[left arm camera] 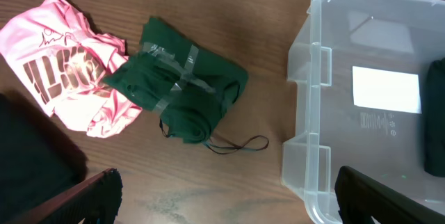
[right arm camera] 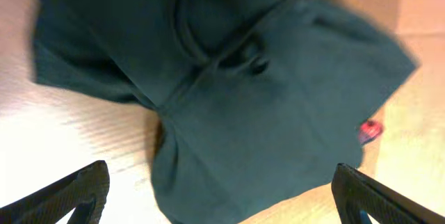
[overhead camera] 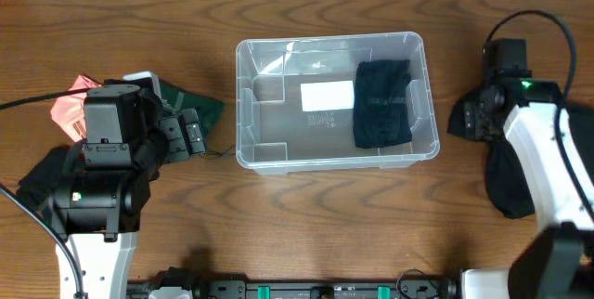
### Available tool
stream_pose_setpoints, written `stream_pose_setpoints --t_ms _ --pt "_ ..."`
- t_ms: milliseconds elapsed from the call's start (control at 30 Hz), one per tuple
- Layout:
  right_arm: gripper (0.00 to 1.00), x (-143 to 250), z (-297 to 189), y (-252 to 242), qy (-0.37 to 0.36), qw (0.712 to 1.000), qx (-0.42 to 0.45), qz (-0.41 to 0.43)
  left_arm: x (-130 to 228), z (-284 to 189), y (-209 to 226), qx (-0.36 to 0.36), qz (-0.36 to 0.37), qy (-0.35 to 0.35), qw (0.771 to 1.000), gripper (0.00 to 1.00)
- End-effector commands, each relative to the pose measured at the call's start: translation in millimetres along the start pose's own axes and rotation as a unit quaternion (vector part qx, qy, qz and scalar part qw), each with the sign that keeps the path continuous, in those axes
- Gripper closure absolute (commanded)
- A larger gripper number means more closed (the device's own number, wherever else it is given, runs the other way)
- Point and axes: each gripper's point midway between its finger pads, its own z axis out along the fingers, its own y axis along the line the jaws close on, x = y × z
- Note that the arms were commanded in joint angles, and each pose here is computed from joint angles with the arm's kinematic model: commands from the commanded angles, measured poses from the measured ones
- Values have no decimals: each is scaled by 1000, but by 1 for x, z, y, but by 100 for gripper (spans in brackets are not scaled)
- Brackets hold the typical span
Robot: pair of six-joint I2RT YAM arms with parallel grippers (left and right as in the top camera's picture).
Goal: Pack container
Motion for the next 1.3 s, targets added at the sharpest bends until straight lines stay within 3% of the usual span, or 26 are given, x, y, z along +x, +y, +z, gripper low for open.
stream_pose_setpoints --t_ms 0,267,367,433,500,533,567,733,1067,1267 --pt "1 9 24 -1 39 999 15 -13 -6 -6 -1 1 5 -9 1000 2" --pt "1 26 84 9 118 993 18 -17 -6 -6 -1 1 5 -9 1000 2" --pt "7 35 98 11 142 990 19 -2 -6 -6 -1 1 5 -9 1000 2" --pt "24 37 101 11 146 989 20 10 -6 -6 -1 1 5 -9 1000 2" --pt "60 34 101 10 142 989 21 17 -6 -6 -1 1 5 -9 1000 2" --pt "85 32 99 9 139 990 22 19 -6 -6 -1 1 5 -9 1000 2" --pt "99 28 96 8 134 990 23 26 -6 -6 -1 1 5 -9 1000 2" --pt "99 -3 59 -5 79 995 25 55 -6 -6 -1 1 5 -9 1000 2" --pt "99 -75 -117 -59 -183 979 17 91 -6 -6 -1 1 5 -9 1000 2" --pt "99 -90 -212 -4 -323 940 -108 1 -6 -6 -1 1 5 -9 1000 2"
